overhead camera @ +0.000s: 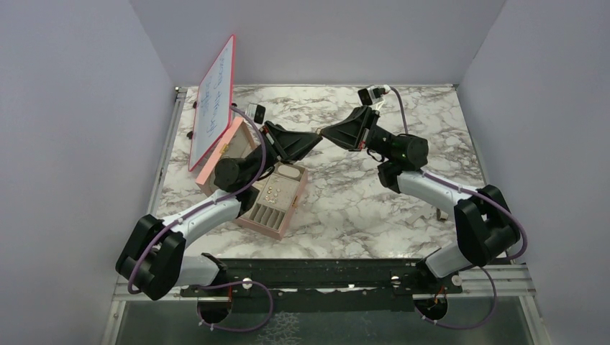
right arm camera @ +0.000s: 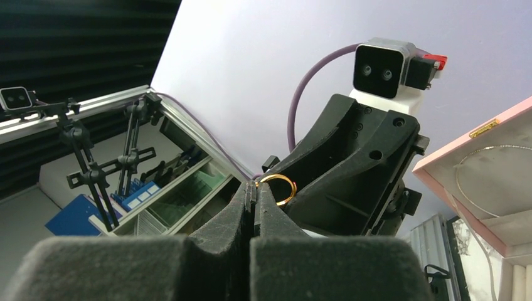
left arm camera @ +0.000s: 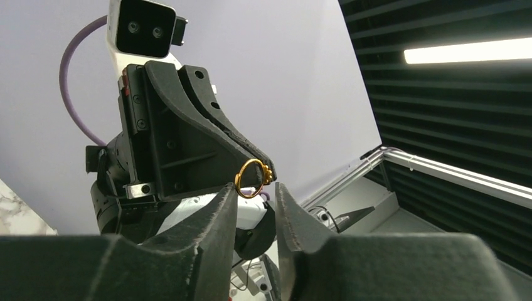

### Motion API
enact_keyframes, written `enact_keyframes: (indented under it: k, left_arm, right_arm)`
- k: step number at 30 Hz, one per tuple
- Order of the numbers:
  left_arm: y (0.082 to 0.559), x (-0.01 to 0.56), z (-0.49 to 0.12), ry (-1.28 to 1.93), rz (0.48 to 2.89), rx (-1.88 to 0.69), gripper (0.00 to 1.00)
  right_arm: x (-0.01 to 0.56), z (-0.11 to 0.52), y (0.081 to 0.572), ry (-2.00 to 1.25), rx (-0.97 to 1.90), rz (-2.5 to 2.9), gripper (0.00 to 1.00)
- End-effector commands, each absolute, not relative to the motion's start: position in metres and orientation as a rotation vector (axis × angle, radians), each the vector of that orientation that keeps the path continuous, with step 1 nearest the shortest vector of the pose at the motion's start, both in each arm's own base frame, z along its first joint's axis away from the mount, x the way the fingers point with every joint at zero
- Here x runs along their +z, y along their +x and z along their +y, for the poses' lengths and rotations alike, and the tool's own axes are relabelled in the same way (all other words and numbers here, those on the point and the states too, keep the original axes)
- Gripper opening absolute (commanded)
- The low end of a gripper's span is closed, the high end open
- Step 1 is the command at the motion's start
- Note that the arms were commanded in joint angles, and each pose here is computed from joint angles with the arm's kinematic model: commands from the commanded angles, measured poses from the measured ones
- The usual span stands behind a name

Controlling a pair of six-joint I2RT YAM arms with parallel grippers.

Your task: Organize the mixed jewelry

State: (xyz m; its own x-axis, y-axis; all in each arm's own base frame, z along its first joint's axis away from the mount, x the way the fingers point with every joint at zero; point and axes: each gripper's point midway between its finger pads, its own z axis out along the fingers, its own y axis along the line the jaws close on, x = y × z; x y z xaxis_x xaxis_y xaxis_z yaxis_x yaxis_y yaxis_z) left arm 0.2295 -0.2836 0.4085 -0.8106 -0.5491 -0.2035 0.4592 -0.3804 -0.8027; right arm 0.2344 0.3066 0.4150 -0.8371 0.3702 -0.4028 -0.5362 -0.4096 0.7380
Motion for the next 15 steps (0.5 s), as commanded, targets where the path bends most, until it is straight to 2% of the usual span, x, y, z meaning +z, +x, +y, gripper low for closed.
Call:
enact_keyframes:
  k: [1,9,11,15]
  left_arm:
    - [0.217,0.429,-0.278,-0.047,1.142,-2.222,0.25]
    - [0.221,0.426,-0.277,-0.070,1.144,-2.191,0.00]
    - [0.222,0.425,-0.276,-0.076,1.145,-2.164,0.00]
    - [0.226,0.418,-0.275,-0.073,1.188,-2.061,0.00]
  right_arm:
    - [0.421,0.307,0.223,-0.319,2.257,1.223,0.01]
    - [0.414,0.306,0.221,-0.310,2.257,1.242,0.01]
    - [0.413,0.306,0.221,-0.310,2.249,1.242,0.02]
    - [0.406,0.305,0.221,-0.298,2.209,1.267,0.41]
